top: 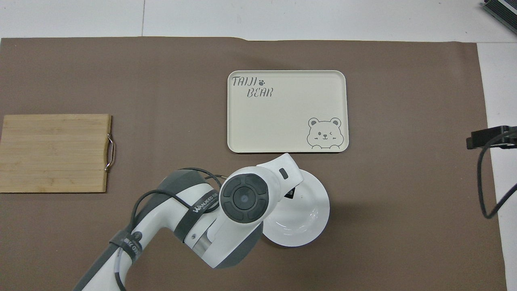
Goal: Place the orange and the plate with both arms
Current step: 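Carry the orange with the left gripper over the white plate, then release the orange onto the plate while the right gripper approaches the plate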
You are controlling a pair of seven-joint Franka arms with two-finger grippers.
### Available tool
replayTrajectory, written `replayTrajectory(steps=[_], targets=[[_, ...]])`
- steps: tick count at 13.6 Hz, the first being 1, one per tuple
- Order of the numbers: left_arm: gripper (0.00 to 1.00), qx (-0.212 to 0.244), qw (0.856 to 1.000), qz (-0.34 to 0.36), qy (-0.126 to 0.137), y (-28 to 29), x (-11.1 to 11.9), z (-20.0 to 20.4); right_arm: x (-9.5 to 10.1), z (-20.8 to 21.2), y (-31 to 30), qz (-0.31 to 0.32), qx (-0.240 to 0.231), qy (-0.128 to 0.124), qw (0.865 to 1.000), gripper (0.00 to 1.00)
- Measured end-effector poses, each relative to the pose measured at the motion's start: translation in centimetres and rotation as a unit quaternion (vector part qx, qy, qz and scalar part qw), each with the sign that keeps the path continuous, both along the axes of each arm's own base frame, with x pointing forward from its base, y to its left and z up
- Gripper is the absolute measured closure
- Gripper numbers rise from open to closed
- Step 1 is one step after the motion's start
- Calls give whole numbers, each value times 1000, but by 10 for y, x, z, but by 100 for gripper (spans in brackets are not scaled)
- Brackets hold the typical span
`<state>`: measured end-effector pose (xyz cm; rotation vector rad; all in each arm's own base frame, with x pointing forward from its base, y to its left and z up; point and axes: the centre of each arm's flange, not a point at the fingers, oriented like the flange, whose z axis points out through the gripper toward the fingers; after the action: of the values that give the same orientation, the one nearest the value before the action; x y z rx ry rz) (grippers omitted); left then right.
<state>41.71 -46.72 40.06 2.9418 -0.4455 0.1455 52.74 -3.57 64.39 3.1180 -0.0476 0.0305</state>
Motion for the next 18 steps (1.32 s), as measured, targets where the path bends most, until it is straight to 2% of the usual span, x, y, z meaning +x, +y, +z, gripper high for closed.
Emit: replayTrajectory(steps=[3, 9, 12, 13, 14, 15, 18], targets=[[26, -8, 1000, 5, 13, -10, -2, -14, 0, 0, 1, 0, 8, 0, 1000, 0], [26, -5, 999, -1, 36, -42, -29, -64, -3, -6, 5, 0, 30, 9, 999, 0], [26, -12, 999, 8, 45, -43, -30, -63, -9, -14, 8, -2, 63, 17, 998, 0], [20, -11, 999, 8, 47, -44, -31, -65, -12, -17, 8, 1, 68, 21, 997, 0], [8, -11, 999, 7, 50, -45, -34, -66, -16, -21, 8, 9, 70, 25, 997, 0], [1, -10, 999, 6, 52, -46, -36, -66, -21, -26, 9, 20, 74, 31, 997, 0], [0, -5, 998, 20, 52, -31, -21, -46, -28, -47, 17, 45, 115, 47, 991, 0]])
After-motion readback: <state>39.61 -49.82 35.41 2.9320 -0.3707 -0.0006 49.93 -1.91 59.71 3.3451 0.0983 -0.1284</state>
